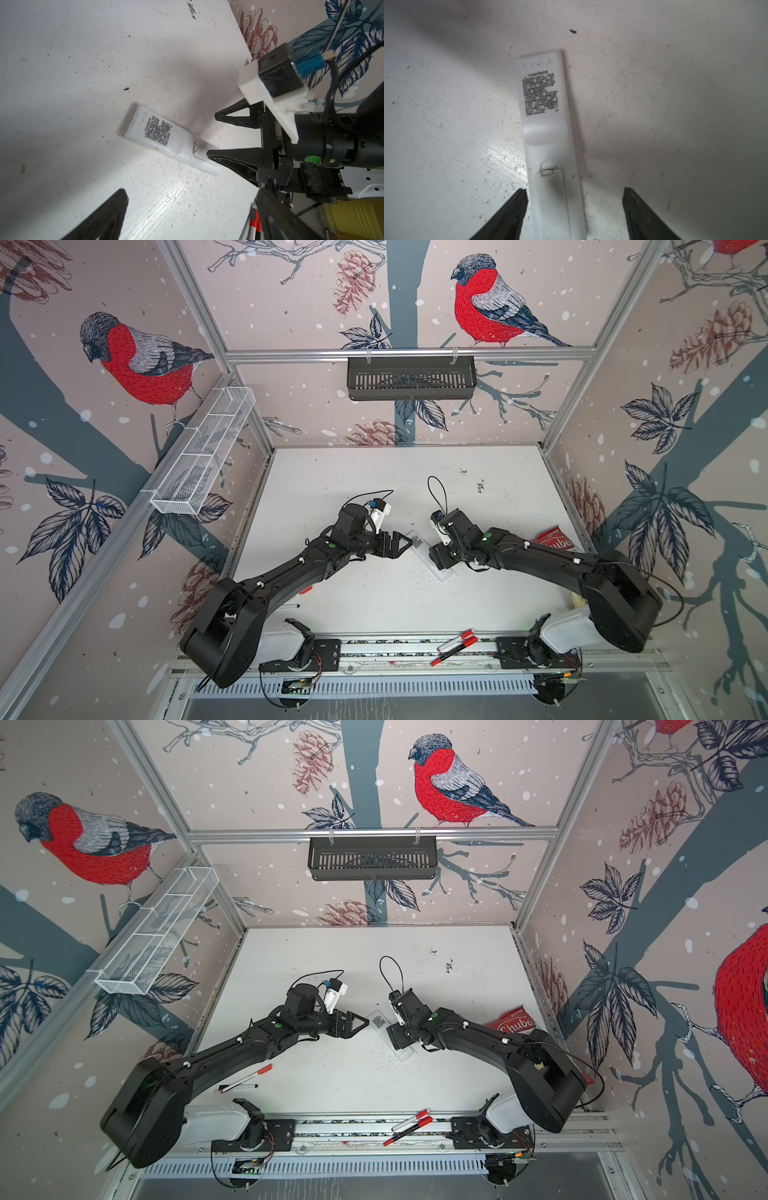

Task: Load the batteries into the remote control

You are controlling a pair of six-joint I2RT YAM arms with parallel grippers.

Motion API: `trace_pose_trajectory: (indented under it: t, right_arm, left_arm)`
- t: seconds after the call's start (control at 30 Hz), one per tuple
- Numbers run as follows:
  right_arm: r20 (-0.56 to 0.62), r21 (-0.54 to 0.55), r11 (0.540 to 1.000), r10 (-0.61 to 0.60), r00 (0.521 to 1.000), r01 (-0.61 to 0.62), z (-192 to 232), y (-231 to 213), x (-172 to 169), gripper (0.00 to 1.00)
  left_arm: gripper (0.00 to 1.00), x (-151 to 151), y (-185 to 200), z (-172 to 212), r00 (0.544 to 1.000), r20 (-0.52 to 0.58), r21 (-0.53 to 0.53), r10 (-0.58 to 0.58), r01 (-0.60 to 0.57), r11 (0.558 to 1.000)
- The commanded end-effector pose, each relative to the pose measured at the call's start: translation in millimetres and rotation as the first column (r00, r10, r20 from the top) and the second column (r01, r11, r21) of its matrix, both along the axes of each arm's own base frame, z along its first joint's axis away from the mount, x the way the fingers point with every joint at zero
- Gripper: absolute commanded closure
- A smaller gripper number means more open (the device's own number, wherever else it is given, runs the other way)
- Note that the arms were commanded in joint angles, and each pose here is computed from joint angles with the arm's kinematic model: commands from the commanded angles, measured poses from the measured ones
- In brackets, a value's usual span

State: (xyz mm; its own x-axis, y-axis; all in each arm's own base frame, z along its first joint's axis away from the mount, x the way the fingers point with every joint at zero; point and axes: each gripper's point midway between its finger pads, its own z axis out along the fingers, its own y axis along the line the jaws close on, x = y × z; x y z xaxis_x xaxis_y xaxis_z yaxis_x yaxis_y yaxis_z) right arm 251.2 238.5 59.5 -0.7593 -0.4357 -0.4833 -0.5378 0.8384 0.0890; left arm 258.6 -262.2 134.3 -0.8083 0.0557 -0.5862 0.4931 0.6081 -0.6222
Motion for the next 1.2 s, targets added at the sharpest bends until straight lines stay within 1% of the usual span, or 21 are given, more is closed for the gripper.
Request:
trace_pose_trajectory:
  t: [0.0,0.2,0.43,0.73,0.9,1.0,1.1,1.17]
  right_arm:
    - [-0.021,-0.037,0.998,-0.046,0.999,0.045,-6.4,-8.7,2.8,0.25]
    - [-0.039,-0.072,0.996,-0.064,0.997,0.061,-15.8,-14.6,4.3,0.25]
    - [-0.055,-0.087,0.993,-0.086,0.995,0.081,-22.9,-21.3,-1.1,0.25]
    - [-0.072,-0.142,0.984,-0.120,0.990,0.109,-34.9,-30.6,-2.8,0.25]
    - [-0.013,-0.076,0.993,-0.096,0.995,0.095,-6.6,-16.9,8.7,0.23]
    - [0.017,-0.027,0.999,-0.044,0.999,0.045,7.8,-1.7,5.4,0.19]
    - [0.011,-0.019,1.000,0.009,1.000,-0.009,6.0,11.0,-6.2,0.16]
    - [-0.003,-0.037,0.999,0.028,1.000,-0.028,-3.1,16.1,-13.3,0.15]
  left_arm:
    - [0.03,0.3,-2.5,6.5,0.999,0.030,-0.016,-0.023,0.024,1.000]
    - [0.03,-1.6,-2.0,5.5,0.999,0.028,-0.014,-0.026,0.026,1.000]
    - [0.03,-1.9,-1.1,4.1,0.999,0.026,-0.010,-0.023,0.023,1.000]
    - [0.03,-2.0,0.3,4.1,1.000,0.026,-0.006,-0.017,0.017,1.000]
    - [0.03,-1.2,1.3,6.3,0.999,0.030,-0.002,-0.010,0.010,1.000]
    - [0.03,1.1,5.3,9.4,0.999,0.038,0.005,0.017,-0.017,1.000]
    - [0.03,2.2,8.8,11.5,0.999,0.043,0.006,0.033,-0.033,0.999]
    - [0.03,2.4,10.0,13.2,0.998,0.045,0.003,0.036,-0.037,0.999]
